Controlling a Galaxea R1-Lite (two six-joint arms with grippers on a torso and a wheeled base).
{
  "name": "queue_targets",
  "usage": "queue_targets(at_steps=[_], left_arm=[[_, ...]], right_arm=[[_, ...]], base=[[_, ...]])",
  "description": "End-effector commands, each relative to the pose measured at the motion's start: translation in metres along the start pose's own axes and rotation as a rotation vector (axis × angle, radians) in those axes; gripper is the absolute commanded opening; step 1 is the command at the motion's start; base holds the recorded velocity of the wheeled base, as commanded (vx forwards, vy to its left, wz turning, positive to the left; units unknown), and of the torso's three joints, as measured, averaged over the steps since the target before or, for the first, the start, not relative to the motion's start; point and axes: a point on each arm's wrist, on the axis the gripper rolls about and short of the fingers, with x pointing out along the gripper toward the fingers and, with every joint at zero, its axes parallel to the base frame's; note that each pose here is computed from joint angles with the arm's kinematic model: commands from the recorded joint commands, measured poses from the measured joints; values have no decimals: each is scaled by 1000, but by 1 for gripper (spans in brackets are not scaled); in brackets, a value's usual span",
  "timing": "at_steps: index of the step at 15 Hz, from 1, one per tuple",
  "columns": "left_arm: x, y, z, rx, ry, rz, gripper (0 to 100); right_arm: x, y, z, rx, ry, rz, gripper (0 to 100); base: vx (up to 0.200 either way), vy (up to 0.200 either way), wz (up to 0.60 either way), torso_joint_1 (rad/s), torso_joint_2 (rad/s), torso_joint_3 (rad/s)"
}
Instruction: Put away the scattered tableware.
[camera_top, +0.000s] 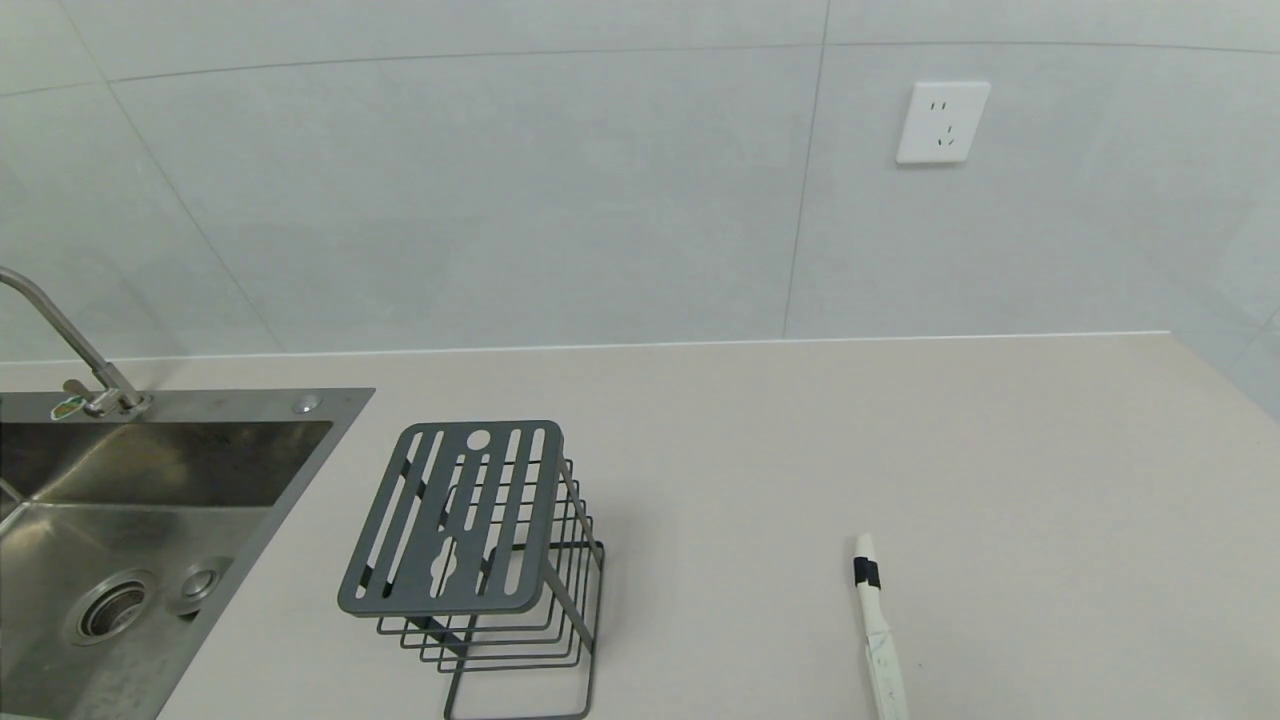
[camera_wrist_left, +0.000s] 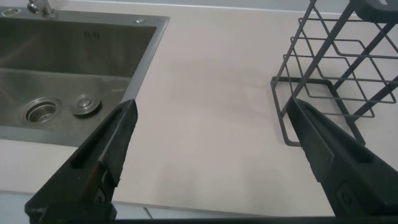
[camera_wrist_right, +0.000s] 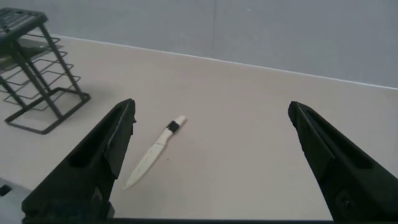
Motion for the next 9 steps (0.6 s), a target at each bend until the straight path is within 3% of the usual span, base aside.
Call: queue_targets(at_steps=[1,9], left_arm=[[0,0,0,0,1,1,100],[0,0,0,1,1,1,100]], right_arm=[[37,-15,2,62,182,98,100],[96,-19,-5,41,428,254,100]], base=[[0,0,0,0,0,0],[0,0,0,0,0,0]])
